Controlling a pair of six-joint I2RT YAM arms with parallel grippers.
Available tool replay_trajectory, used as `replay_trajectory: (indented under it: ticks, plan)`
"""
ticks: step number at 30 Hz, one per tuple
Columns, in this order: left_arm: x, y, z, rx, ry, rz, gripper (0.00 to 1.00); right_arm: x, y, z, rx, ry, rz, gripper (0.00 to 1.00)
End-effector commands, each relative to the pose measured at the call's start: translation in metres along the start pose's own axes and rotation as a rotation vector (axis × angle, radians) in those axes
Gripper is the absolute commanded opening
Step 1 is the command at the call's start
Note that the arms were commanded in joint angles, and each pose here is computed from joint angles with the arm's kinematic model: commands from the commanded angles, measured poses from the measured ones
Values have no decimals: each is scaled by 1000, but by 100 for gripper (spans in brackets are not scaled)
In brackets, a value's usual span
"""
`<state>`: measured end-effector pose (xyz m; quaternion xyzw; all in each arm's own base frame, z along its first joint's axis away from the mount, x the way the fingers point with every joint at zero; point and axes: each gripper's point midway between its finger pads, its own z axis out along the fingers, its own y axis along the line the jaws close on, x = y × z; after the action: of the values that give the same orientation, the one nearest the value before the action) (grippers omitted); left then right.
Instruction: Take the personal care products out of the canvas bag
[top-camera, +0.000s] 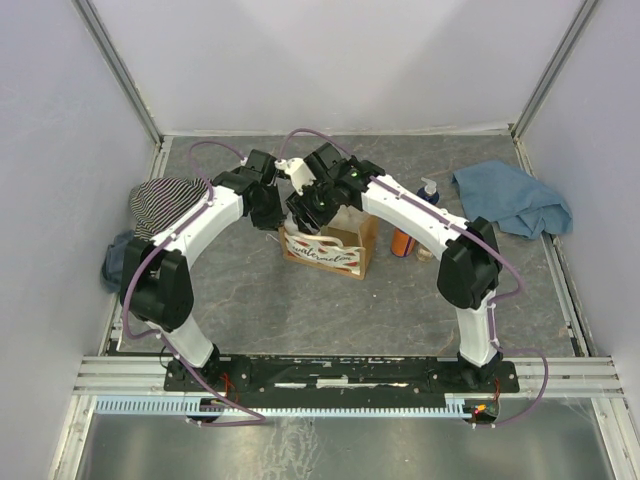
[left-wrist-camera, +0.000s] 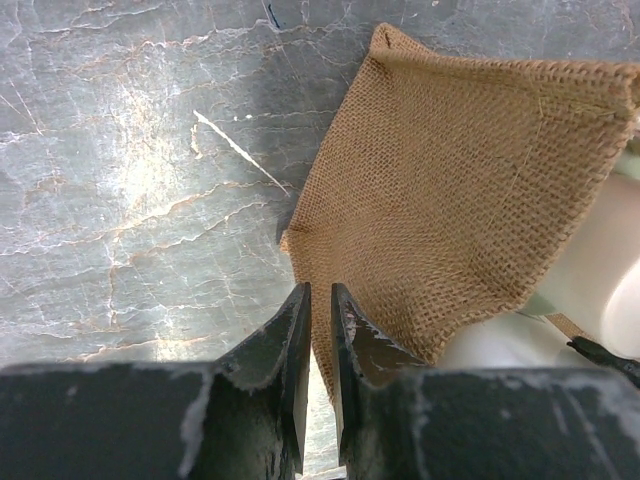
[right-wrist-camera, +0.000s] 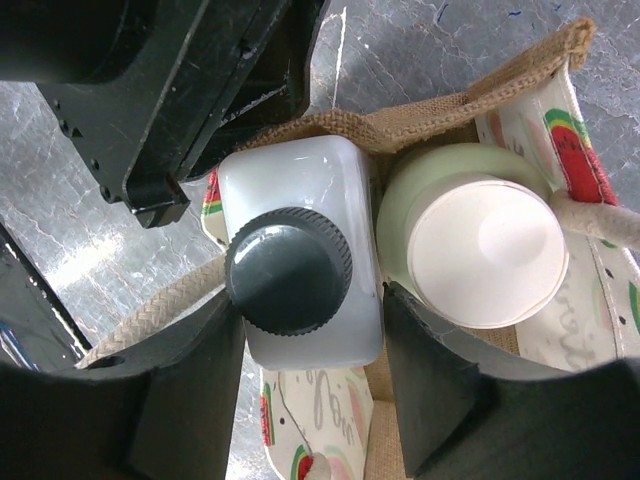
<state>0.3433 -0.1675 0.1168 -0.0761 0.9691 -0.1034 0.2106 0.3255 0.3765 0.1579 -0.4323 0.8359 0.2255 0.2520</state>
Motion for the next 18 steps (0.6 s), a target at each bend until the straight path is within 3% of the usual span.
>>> replay_trajectory:
  ticks: [1, 4, 10, 18]
  plan:
    - [6, -29, -5, 69, 5, 68, 21, -42, 0, 8, 17, -145, 45, 40]
    - [5, -28, -5, 68, 4, 68, 21, -46, -4, -17, 75, -176, 48, 32]
    - [4, -28, -8, 67, -1, 69, 21, -28, -7, -62, 152, -175, 34, 32]
    - [6, -24, -11, 54, -2, 76, 21, 19, -30, -83, 236, -116, 72, 33]
